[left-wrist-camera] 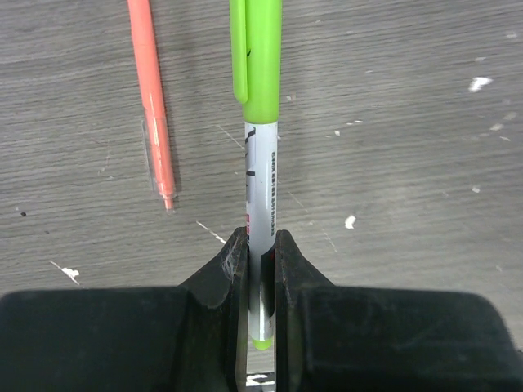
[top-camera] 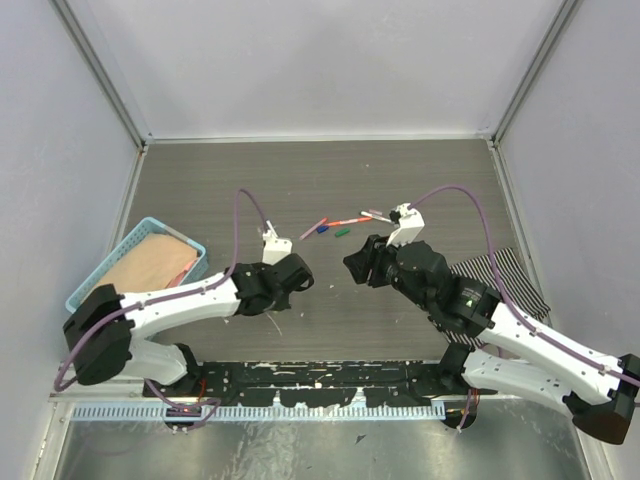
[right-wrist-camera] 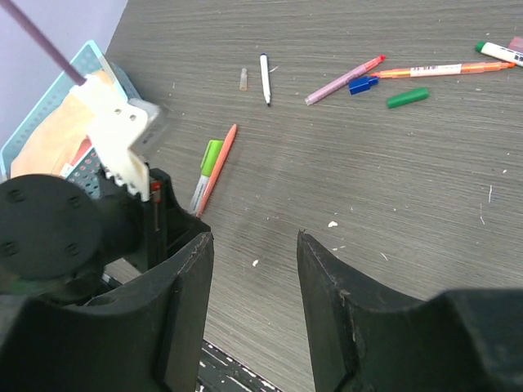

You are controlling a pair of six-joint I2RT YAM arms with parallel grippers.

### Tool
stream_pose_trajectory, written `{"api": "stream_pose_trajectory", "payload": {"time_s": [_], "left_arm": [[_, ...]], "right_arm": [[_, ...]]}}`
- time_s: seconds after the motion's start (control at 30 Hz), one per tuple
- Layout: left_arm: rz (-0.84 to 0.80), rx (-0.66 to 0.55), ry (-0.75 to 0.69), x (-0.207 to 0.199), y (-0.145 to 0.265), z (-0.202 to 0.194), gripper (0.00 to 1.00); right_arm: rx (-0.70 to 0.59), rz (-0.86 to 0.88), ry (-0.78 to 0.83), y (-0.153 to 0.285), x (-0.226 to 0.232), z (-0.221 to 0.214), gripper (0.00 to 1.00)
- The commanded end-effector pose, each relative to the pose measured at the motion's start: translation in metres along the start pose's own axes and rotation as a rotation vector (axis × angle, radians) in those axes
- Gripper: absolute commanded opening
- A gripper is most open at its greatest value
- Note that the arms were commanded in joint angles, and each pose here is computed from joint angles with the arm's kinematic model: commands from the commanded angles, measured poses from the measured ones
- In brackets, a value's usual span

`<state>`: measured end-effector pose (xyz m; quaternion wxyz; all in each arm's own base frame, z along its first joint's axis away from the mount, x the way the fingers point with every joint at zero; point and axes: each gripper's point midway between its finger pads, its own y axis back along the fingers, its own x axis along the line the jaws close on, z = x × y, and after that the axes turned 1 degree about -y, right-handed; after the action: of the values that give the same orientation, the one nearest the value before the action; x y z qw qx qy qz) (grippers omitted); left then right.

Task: Insert the pens into the pen caps
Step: Place the pen at the center of the board.

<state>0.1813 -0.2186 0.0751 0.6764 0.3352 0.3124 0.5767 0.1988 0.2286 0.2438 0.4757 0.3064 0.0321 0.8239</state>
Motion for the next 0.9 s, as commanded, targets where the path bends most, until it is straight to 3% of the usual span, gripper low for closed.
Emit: {"api": "stream_pose_trajectory", "payload": {"time_s": [0.0,0.87], "left_arm": [[0.031,0.05,0.022,-0.001,-0.015,-0.001,0.0],[0.058,0.109,0.001,0.004,-0.05,0.01,0.0]], "right_arm": [[-0.04,0.013,-0.006,0.004,0.002,0.008,0.51],[-0.043,-0.02,-0.001,0.007,-0.007,0.007,0.51]]}}
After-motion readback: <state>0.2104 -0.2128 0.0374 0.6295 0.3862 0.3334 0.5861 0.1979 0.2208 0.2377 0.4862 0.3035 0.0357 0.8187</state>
